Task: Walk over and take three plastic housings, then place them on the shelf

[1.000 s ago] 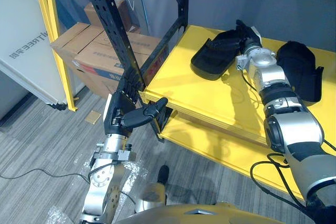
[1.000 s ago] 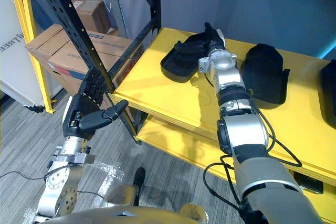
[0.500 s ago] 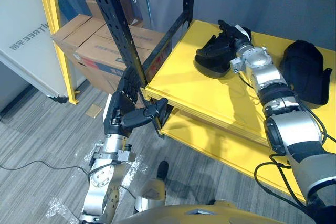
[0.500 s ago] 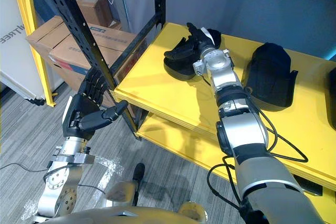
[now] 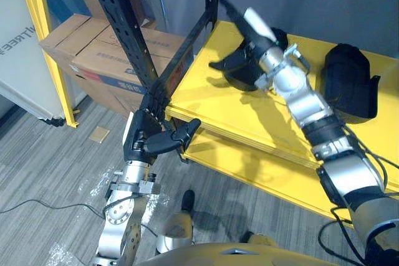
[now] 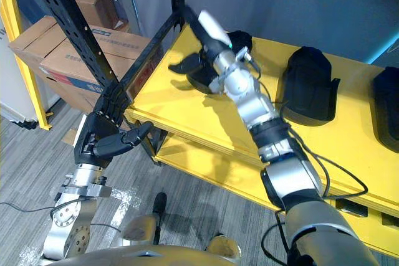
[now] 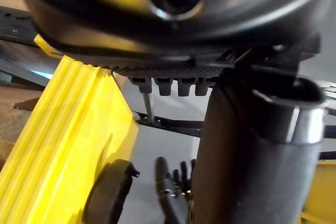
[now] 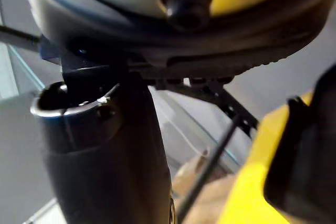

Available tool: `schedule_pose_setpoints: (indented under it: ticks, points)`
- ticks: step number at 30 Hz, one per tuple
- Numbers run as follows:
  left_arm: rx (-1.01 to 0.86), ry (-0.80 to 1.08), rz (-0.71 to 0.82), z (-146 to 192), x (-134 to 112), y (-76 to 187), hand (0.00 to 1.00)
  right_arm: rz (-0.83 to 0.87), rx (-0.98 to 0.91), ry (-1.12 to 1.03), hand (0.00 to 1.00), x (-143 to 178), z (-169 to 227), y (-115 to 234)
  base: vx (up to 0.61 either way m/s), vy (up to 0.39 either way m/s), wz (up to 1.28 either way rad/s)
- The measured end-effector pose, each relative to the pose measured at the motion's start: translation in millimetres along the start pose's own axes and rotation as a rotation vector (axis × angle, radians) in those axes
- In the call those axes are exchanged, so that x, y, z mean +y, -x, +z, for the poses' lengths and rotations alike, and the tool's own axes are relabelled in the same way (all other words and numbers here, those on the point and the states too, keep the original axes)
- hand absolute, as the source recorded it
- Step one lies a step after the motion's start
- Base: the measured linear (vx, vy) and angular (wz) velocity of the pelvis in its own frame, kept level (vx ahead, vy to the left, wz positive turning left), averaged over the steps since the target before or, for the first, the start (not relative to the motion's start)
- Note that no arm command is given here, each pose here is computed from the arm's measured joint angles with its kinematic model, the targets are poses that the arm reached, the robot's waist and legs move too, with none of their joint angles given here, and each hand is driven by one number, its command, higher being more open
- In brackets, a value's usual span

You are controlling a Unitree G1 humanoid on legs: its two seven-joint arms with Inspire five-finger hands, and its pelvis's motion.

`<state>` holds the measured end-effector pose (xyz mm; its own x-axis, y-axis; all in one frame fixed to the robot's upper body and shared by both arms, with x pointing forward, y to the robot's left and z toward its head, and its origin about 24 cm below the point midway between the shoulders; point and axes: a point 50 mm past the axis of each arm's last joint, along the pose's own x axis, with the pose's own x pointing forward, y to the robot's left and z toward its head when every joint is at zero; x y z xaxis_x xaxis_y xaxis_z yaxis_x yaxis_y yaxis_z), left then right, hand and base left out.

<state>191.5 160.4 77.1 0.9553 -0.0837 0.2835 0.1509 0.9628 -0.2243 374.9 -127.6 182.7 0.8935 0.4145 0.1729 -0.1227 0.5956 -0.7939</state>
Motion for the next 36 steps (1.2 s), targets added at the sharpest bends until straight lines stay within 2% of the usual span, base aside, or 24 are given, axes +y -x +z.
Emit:
schedule_pose_setpoints:
  ticks: [2, 6, 10, 23, 29, 36]
  points:
    - [-0.010, -0.004, -0.004, 2.4, -0.9, -0.5, 1.00, 0.094, 0.067, 0.013, 1.00, 21.7, -13.8, 8.3, -0.03, -0.002, -0.11]
    - [-0.002, -0.004, 0.000, 1.5, -0.4, 2.1, 1.00, 0.146, 0.104, 0.018, 1.00, 35.9, -21.0, 15.5, -0.03, -0.011, -0.09]
    - [0.004, -0.008, 0.001, 1.1, -0.4, 4.0, 1.00, 0.141, 0.091, 0.108, 1.00, 41.4, -18.6, 22.2, -0.01, -0.012, -0.01]
    - [-0.023, -0.009, -0.010, 8.0, -2.6, 3.7, 1.00, 0.149, 0.085, 0.095, 1.00, 55.5, -26.7, 34.9, -0.01, -0.015, -0.01]
    - [-0.024, -0.009, -0.012, 8.1, -2.7, 3.9, 1.00, 0.055, 0.006, 0.108, 1.00, 57.9, -22.5, 39.5, 0.00, -0.006, 0.00]
    - [-0.019, -0.008, -0.025, 7.4, -3.0, 5.5, 1.00, -0.130, -0.109, 0.103, 1.00, 56.1, -8.5, 44.0, 0.00, 0.000, 0.00]
